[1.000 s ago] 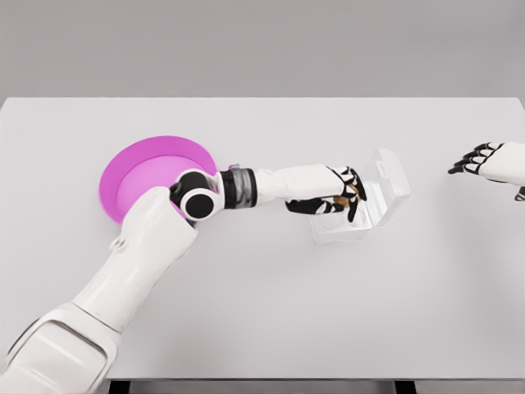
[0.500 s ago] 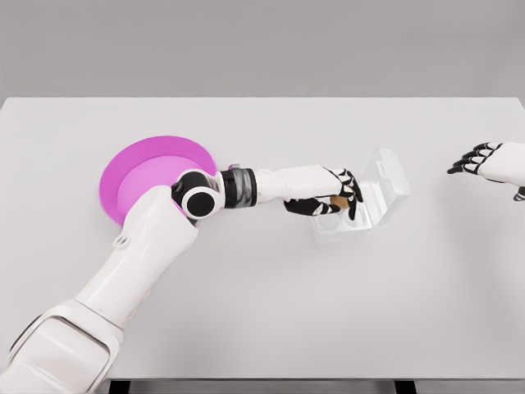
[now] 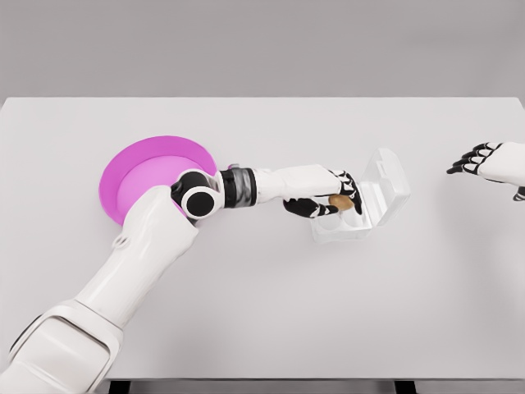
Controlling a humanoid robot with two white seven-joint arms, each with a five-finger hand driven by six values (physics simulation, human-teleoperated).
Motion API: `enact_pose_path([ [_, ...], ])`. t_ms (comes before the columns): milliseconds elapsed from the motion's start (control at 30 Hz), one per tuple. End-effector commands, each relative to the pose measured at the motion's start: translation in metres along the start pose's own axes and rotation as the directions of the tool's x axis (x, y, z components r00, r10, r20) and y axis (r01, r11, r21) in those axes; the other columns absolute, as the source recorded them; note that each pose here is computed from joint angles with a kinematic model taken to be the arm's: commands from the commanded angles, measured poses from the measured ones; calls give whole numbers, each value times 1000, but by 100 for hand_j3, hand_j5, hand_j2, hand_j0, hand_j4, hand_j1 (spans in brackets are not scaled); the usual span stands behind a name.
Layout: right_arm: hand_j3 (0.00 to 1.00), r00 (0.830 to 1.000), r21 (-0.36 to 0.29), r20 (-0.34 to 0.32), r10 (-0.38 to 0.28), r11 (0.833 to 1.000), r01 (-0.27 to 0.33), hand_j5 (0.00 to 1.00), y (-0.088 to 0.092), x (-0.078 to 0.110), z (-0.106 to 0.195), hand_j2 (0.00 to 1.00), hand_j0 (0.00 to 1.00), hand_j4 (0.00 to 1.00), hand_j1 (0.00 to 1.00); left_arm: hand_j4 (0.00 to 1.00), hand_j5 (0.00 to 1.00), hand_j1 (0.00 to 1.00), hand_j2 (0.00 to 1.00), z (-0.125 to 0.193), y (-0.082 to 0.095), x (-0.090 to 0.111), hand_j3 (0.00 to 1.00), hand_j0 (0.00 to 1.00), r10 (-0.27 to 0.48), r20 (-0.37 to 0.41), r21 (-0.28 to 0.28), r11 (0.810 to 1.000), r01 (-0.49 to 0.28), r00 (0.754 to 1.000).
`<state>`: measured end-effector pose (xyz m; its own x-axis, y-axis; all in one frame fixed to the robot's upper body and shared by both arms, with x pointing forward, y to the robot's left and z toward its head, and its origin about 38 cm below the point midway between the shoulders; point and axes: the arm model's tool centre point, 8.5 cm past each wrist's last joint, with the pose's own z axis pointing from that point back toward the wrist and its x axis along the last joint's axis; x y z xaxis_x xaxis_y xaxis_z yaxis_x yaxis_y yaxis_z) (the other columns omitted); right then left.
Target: Pack egg into the box and close the box lid
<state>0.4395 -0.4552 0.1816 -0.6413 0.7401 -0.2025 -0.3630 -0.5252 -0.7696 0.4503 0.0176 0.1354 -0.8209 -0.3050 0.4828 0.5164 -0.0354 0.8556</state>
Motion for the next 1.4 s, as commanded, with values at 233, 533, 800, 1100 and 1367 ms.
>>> enact_pose_path([
  [233,100,1000,-4,-2,-4,1000,4,100,-1,0,0,100,100,100,100,71,71,71,71,1,2,-1,71,71,-7,-8,8,1000,7,1000],
  [533,100,1000,-5,-7,-5,1000,5,100,-1,-2,1,100,100,100,100,77,77,77,77,1,7,2,77,77,-17,0,17,1000,17,1000],
  [800,100,1000,-5,-8,-7,1000,7,100,0,-2,1,100,100,100,100,79,79,79,79,1,8,2,79,79,-19,1,18,1000,19,1000],
  [1100,100,1000,-5,-8,-7,1000,7,100,0,-2,1,100,100,100,100,80,80,80,80,1,9,4,80,80,-22,3,21,1000,22,1000],
  [1367,100,1000,-4,-7,-8,1000,8,100,0,-2,1,100,100,100,100,43,43,43,43,1,10,4,43,43,-23,3,22,999,23,1000],
])
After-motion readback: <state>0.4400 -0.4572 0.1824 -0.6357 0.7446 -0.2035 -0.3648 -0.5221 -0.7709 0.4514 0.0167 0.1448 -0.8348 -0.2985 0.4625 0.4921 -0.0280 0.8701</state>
